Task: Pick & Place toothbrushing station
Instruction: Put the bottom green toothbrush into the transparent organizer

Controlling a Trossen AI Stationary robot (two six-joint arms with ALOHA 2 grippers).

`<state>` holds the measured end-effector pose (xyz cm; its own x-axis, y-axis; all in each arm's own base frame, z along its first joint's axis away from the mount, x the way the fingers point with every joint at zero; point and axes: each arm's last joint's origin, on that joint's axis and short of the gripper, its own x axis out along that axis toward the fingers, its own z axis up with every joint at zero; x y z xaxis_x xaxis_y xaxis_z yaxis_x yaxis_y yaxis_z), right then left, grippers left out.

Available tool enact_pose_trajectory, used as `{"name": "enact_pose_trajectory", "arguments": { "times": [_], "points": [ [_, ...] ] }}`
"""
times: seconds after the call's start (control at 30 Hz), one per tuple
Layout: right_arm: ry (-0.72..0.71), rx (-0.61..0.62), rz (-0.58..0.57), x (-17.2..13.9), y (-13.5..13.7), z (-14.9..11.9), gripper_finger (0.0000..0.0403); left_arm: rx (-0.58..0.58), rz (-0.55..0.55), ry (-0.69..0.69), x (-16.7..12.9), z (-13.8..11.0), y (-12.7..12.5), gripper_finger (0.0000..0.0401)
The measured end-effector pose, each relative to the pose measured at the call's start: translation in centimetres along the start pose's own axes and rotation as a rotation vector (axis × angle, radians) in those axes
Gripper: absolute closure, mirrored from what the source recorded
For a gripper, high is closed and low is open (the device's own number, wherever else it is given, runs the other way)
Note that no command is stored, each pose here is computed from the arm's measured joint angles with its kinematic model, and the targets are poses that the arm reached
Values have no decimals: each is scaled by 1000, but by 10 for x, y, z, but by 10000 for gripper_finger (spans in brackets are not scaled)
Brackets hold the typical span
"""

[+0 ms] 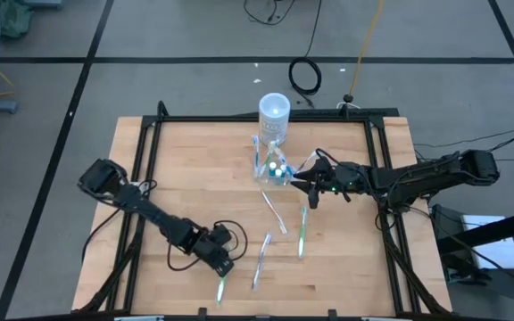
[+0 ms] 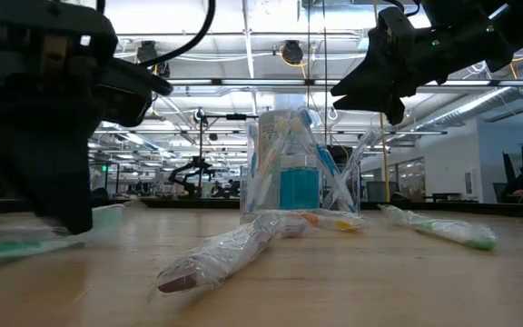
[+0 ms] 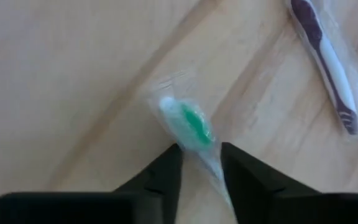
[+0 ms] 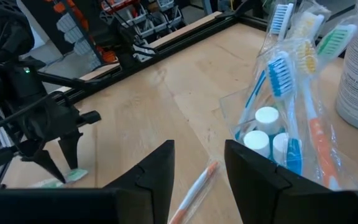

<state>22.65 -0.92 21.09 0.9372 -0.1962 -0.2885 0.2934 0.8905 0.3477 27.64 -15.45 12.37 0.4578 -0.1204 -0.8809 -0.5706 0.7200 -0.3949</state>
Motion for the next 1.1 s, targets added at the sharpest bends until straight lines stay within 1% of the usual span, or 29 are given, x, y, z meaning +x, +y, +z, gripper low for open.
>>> {"name": "enact_pose_trajectory", "arguments": {
  "times": [0.07,0.23,0.3,0.4,0.47,0.53,0.6,0.67,0.73,0.83,0.9,0.93,1.03,1.1],
  "points": [
    [0,0,0,0,0,0,272,32,7,-8,1,4,2,316],
    [0,3,0,0,0,0,272,68,17,-32,1,16,6,385],
    [0,3,0,0,0,0,273,101,16,-83,2,23,7,393],
    [0,2,0,0,0,0,273,156,3,-187,-1,39,8,384],
    [0,0,-1,0,0,0,273,187,-48,-253,-11,52,4,383],
    [-1,0,0,0,0,0,273,215,-53,-321,-24,66,5,390],
    [1,-1,-1,0,0,0,273,240,-23,-415,-37,83,10,397],
    [-1,-1,0,0,0,0,273,252,21,-517,-54,100,17,395],
    [0,-1,0,0,0,0,273,245,37,-646,-74,118,21,391],
    [0,-3,0,0,0,0,273,244,85,-842,-103,142,29,397],
    [-1,-11,0,0,0,0,273,263,131,-968,-119,155,32,397],
    [-2,-20,0,0,0,0,273,266,132,-1041,-126,161,32,394],
    [-1,-31,0,0,0,0,273,299,133,-1185,-140,177,34,387],
    [1,-31,-1,0,0,0,273,318,131,-1259,-140,187,35,390]
  ]
}}
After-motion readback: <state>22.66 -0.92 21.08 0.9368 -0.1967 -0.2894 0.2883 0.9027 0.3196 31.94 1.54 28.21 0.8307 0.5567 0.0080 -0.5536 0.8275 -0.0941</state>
